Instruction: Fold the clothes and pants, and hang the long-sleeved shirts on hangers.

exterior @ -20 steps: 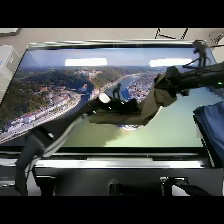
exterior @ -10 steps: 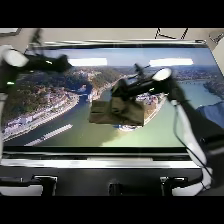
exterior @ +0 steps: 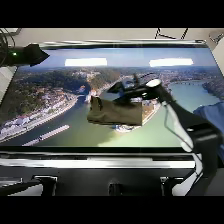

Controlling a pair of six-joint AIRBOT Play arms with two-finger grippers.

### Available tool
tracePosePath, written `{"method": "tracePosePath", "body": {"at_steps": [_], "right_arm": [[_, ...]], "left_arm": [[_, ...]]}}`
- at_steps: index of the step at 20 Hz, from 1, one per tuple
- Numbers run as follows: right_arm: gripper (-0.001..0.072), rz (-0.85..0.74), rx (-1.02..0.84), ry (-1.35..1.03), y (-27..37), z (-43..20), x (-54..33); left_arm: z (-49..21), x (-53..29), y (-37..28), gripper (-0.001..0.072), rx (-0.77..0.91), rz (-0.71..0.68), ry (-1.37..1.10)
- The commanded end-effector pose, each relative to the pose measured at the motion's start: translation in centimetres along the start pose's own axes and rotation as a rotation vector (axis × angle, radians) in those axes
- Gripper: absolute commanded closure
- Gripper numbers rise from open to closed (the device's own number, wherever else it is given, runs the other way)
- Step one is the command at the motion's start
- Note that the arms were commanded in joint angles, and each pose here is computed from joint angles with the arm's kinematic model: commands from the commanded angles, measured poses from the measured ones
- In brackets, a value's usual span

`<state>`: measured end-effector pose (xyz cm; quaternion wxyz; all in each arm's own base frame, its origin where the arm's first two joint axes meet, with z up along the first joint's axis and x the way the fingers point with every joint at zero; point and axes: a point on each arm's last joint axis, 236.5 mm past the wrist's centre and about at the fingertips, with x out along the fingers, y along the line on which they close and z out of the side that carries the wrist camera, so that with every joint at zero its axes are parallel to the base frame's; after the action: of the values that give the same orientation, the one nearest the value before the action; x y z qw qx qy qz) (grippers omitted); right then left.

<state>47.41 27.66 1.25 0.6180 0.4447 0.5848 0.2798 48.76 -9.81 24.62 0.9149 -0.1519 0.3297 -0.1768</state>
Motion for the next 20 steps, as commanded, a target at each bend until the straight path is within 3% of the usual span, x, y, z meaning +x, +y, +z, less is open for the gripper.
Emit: {"method": "tracePosePath", "body": {"at_steps": [1, 3, 5, 6, 9, 12, 13, 14, 15, 20], "right_arm": [[0.003, -0.337, 0.049, -0.013, -8.9, 1.3, -11.2], [0.0043, -0.584, 0.14, 0.028, -15.3, -0.4, -16.6], [0.0052, -0.617, 0.19, 0.064, -17.9, -1.9, -16.3], [0.0106, -0.566, 0.188, 0.075, -18.0, -2.5, -14.4], [0.0117, -0.385, 0.159, 0.095, -17.3, -3.5, -9.0], [0.0188, -0.269, 0.106, 0.146, -15.8, -4.3, -5.8], [0.0283, -0.258, 0.095, 0.145, -15.6, -4.3, -5.2], [0.0497, -0.263, 0.09, 0.13, -15.7, -3.9, -5.1], [0.0665, -0.257, 0.089, 0.112, -15.5, -3.5, -5.1], [0.0666, -0.134, -0.094, -0.026, -8.1, 1.8, -12.4]], "left_arm": [[-0.2, -0.4, 0.1, 0.0687, 0.02, 0.008, 0.01], [-0.3, -0.4, 0.1, 0.0688, 0.019, 0.007, 0.011], [-0.3, -0.3, 0.1, 0.0687, 0.019, 0.006, 0.013], [-0.4, -0.3, -0.1, 0.0687, 0.02, 0.004, 0.015], [-0.6, -0.1, -0.7, 0.0687, 0.025, -0.006, 0.02], [-0.7, 0.0, -1.4, 0.0687, 0.03, -0.019, 0.024], [-0.8, 0.1, -1.5, 0.0687, 0.031, -0.021, 0.025], [-0.8, 0.1, -1.6, 0.0687, 0.033, -0.023, 0.026], [-0.8, 0.1, -1.7, 0.0687, 0.03, -0.024, 0.027], [-0.9, 0.1, -1.7, 0.0687, 0.023, -0.024, 0.027]]}}
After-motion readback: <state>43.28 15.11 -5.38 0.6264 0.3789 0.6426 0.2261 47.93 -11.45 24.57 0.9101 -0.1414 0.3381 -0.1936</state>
